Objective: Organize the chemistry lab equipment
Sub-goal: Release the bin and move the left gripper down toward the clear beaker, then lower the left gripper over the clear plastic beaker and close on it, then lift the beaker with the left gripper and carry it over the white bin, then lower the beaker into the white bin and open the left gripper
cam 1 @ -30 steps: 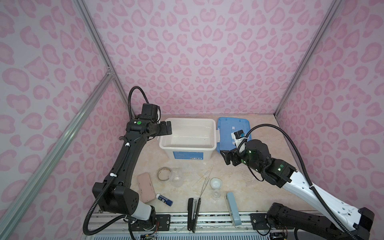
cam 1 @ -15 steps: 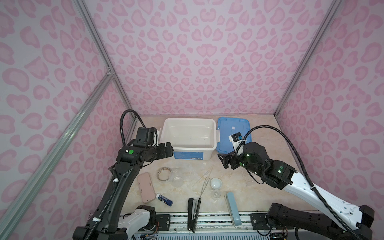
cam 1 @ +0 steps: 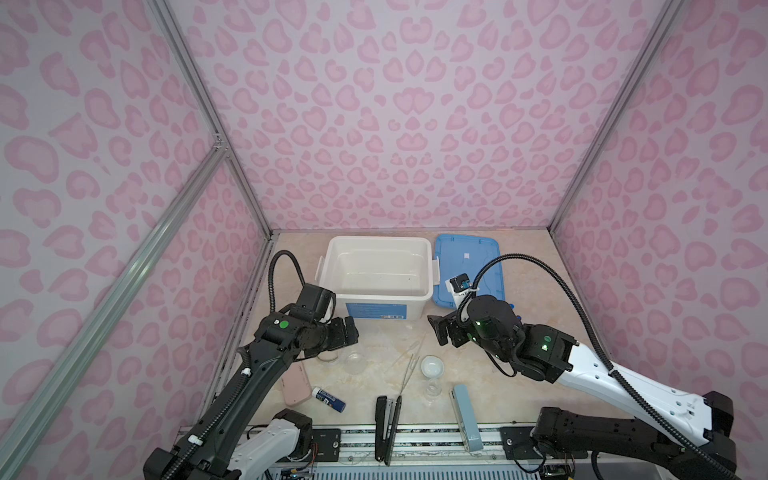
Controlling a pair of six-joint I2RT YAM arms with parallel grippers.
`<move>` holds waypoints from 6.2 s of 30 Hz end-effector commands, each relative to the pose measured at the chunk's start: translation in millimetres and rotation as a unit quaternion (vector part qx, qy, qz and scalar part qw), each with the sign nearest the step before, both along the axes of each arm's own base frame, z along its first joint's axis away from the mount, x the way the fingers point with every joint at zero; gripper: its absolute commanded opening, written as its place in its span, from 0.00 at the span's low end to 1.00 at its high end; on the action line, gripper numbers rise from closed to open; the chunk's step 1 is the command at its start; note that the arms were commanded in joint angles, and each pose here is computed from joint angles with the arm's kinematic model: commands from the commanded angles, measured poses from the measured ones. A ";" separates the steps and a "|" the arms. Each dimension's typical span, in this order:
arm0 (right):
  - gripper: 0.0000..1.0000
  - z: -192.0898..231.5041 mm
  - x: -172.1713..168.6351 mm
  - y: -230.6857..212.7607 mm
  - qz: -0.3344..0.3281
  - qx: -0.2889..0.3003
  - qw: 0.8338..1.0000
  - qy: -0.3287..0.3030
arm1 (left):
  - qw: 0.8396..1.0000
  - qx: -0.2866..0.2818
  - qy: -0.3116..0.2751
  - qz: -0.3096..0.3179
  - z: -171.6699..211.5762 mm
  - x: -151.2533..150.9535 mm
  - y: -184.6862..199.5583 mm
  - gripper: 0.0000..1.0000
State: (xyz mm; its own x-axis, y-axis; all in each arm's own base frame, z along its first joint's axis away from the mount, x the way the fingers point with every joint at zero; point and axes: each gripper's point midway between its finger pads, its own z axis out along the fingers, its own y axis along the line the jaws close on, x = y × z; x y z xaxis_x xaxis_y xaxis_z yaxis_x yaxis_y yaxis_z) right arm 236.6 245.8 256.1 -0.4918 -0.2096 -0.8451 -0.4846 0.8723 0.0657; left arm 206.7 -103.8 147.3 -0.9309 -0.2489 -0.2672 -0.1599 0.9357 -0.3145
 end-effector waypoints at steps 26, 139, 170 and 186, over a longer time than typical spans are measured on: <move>0.98 -19.4 4.4 -7.1 -0.020 -0.021 1.000 -0.005 | 0.991 -0.054 0.002 0.124 -42.8 20.1 -33.8 0.97; 0.86 -80.8 115.2 60.9 -0.110 -0.018 0.979 0.173 | 0.987 0.136 -0.086 0.014 28.7 215.2 -11.4 0.66; 0.88 12.8 89.8 73.5 -0.042 0.064 0.996 0.051 | 0.980 0.185 -0.069 -0.020 -31.6 248.2 -18.7 0.75; 0.87 -1.1 86.7 69.3 -0.047 0.060 0.995 0.061 | 0.984 0.169 -0.058 -0.025 -60.3 256.0 -30.1 0.78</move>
State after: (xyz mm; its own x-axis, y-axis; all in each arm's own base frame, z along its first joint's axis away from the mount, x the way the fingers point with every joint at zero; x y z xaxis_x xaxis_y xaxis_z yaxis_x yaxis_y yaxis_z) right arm 320.4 314.1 253.6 -0.6138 -0.0793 -0.7855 -0.3922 0.8941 0.2162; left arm 469.3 -131.0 100.6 -0.8763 -0.0817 -0.4748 -0.0972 0.9952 0.0081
